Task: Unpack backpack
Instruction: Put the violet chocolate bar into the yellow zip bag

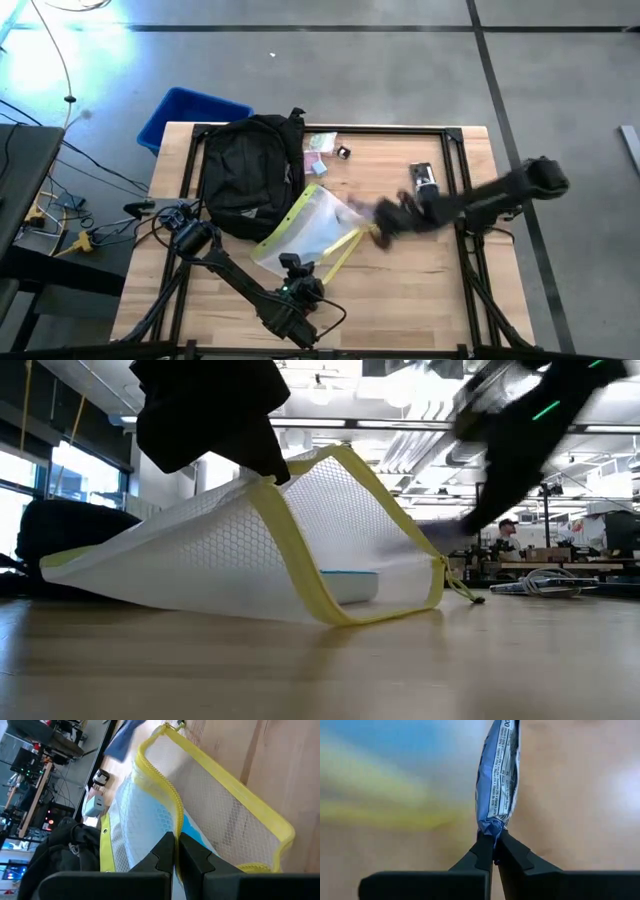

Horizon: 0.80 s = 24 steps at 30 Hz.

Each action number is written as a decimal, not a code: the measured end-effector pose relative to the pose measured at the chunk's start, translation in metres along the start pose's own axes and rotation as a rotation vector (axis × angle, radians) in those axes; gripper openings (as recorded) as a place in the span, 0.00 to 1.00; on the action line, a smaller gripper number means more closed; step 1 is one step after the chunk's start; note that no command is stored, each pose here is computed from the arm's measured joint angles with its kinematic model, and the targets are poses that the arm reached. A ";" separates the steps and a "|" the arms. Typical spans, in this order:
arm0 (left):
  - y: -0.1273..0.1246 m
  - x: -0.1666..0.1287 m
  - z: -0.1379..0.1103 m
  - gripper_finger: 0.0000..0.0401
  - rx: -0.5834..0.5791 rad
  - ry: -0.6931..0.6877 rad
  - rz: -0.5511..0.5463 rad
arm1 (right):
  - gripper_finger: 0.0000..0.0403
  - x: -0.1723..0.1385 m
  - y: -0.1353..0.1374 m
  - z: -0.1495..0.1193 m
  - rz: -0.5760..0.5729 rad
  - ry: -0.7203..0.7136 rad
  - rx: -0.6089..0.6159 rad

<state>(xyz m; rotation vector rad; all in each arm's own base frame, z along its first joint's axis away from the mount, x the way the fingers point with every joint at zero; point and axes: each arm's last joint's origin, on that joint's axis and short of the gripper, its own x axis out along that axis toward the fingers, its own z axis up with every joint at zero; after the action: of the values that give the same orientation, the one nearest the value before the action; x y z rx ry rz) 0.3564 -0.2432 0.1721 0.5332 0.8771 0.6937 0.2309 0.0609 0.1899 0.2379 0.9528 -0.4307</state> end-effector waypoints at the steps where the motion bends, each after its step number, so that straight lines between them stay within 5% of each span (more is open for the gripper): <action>1: 0.000 0.000 0.000 0.00 -0.006 -0.003 0.002 | 0.00 -0.011 0.012 -0.014 0.073 -0.010 0.005; 8: 0.000 0.000 0.004 0.00 -0.029 -0.059 0.035 | 0.00 -0.048 0.084 -0.074 0.510 -0.128 0.049; 14: 0.001 -0.001 0.008 0.00 -0.055 -0.115 0.065 | 0.00 -0.013 0.097 -0.054 0.435 -0.150 0.088; 19: 0.002 -0.004 0.013 0.00 -0.059 -0.136 0.065 | 0.00 0.027 0.072 -0.013 0.304 -0.207 0.178; 24: 0.000 -0.007 0.014 0.00 -0.044 -0.159 0.066 | 0.00 0.055 0.041 0.031 0.369 -0.253 0.307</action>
<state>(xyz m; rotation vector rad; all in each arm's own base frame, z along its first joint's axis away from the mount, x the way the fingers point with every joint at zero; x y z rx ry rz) 0.3653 -0.2503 0.1832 0.5722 0.6967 0.7182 0.3000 0.0719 0.1618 0.6129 0.5747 -0.2565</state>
